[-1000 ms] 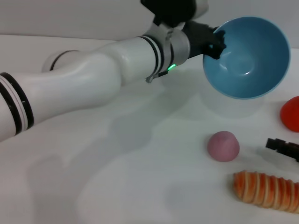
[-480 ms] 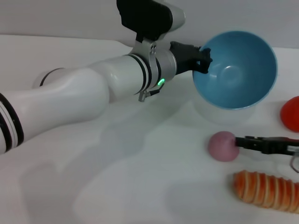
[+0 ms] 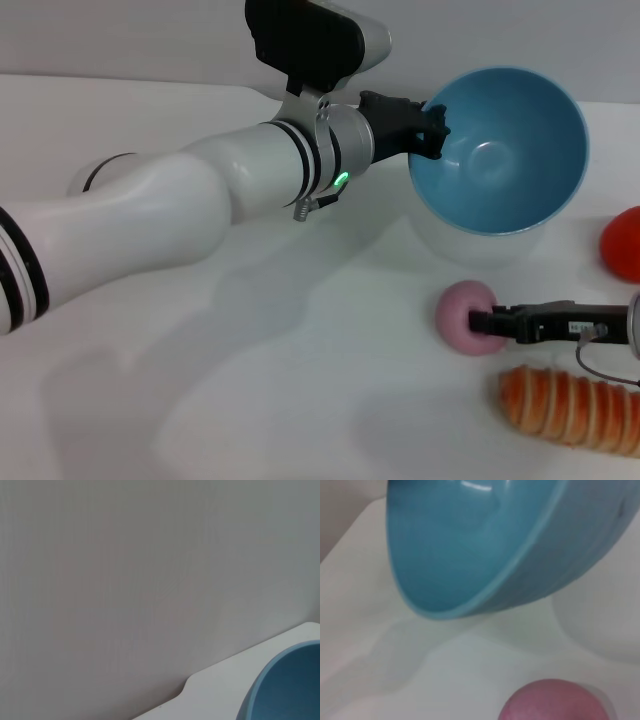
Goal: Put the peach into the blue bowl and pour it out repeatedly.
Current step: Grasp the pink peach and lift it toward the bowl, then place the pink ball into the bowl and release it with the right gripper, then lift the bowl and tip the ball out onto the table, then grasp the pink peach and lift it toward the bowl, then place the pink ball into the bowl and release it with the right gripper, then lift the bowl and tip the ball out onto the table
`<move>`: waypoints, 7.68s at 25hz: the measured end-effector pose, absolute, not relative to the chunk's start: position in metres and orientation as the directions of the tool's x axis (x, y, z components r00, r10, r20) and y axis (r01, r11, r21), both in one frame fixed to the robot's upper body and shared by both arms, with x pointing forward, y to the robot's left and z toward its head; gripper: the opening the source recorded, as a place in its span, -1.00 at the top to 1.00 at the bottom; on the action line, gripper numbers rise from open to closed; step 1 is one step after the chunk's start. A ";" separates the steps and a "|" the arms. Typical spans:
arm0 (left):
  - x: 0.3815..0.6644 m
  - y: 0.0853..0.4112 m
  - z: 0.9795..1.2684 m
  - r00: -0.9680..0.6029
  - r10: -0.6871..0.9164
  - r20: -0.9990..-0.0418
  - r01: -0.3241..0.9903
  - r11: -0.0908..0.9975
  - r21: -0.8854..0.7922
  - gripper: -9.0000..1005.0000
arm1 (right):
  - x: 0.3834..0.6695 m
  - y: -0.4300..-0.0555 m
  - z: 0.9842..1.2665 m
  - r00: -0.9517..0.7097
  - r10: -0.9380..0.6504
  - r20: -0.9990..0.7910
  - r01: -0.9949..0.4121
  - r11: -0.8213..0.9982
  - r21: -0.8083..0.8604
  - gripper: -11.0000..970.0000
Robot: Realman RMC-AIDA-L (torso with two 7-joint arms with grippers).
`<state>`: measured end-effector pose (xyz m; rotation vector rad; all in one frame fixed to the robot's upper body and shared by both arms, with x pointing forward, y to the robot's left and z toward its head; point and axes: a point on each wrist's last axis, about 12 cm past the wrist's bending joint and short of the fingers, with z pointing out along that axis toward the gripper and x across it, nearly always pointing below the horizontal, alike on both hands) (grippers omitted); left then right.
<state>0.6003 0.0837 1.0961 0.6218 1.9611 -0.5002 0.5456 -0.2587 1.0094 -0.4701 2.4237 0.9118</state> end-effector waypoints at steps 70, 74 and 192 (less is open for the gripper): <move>0.600 0.020 1.137 0.477 0.654 -0.588 0.557 0.292 0.777 0.98 | 0.399 -0.349 1.007 -0.424 0.397 -0.814 -0.429 0.703 0.567 0.14; 0.577 0.019 1.125 0.610 0.662 -0.436 0.423 0.193 0.885 0.98 | 0.401 -0.346 1.007 -0.429 0.400 -0.810 -0.435 0.694 0.574 0.14; 0.596 0.060 1.081 -0.240 0.456 -0.857 0.747 0.651 0.137 0.98 | 0.548 -0.326 1.110 -0.548 0.196 -0.813 -0.577 0.615 0.537 0.29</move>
